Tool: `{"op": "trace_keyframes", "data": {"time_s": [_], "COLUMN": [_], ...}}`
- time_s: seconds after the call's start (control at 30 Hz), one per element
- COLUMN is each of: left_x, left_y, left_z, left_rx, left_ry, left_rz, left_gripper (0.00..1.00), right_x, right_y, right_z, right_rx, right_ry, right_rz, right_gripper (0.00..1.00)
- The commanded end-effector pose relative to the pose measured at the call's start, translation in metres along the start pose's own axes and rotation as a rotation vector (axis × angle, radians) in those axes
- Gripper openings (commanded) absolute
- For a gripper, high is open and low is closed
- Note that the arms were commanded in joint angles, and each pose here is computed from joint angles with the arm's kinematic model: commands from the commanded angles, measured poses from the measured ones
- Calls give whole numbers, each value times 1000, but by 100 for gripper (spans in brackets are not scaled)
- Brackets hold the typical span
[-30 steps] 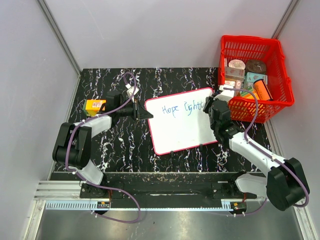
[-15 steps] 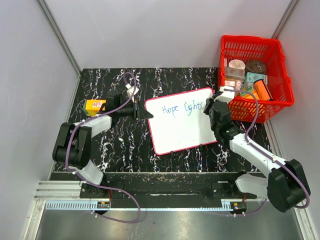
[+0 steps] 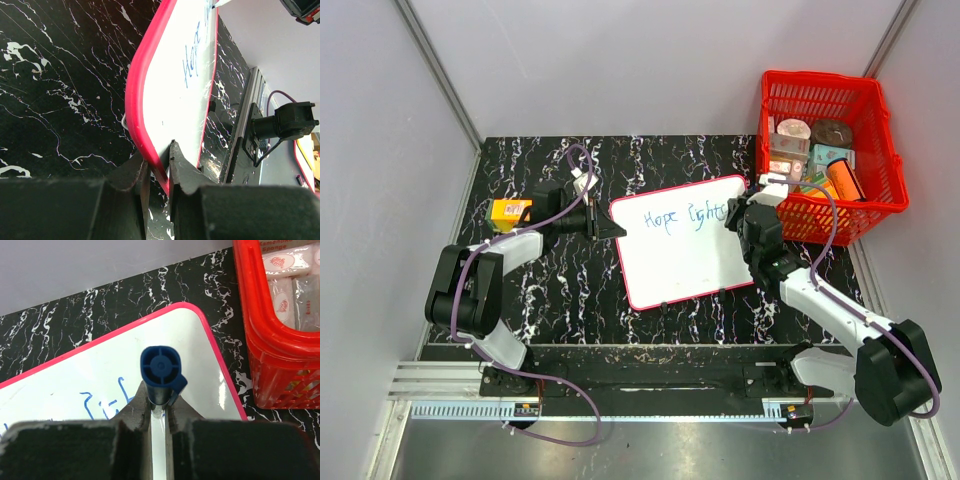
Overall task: Write a sentence on the whiteboard
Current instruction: Write on the whiteboard with the whiteboard.
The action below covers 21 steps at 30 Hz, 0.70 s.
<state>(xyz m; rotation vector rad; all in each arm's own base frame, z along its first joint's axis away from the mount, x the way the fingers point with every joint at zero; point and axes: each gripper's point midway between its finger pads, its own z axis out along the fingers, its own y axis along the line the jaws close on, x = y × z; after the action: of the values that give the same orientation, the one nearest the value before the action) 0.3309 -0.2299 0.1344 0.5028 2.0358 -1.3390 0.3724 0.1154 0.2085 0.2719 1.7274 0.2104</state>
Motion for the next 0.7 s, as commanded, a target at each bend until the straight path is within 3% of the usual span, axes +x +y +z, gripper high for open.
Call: {"op": "trace_keyframes", "data": {"time_s": [0.0, 0.4, 0.67], "left_x": [8, 8, 7], "left_y": [32, 31, 31], "left_z": [11, 11, 10], "left_rx": [-126, -129, -132], "left_ry": [13, 11, 9], "left_rz": [149, 150, 154], "left_gripper": [0, 0, 0], "right_x": [10, -45, -46], "right_y": [6, 13, 28], "right_z": [-3, -52, -60], "right_rx": [-47, -170, -265], "right_ry": [35, -96, -82], "right_rz": [24, 82, 54], "right_gripper": [0, 0, 0]}}
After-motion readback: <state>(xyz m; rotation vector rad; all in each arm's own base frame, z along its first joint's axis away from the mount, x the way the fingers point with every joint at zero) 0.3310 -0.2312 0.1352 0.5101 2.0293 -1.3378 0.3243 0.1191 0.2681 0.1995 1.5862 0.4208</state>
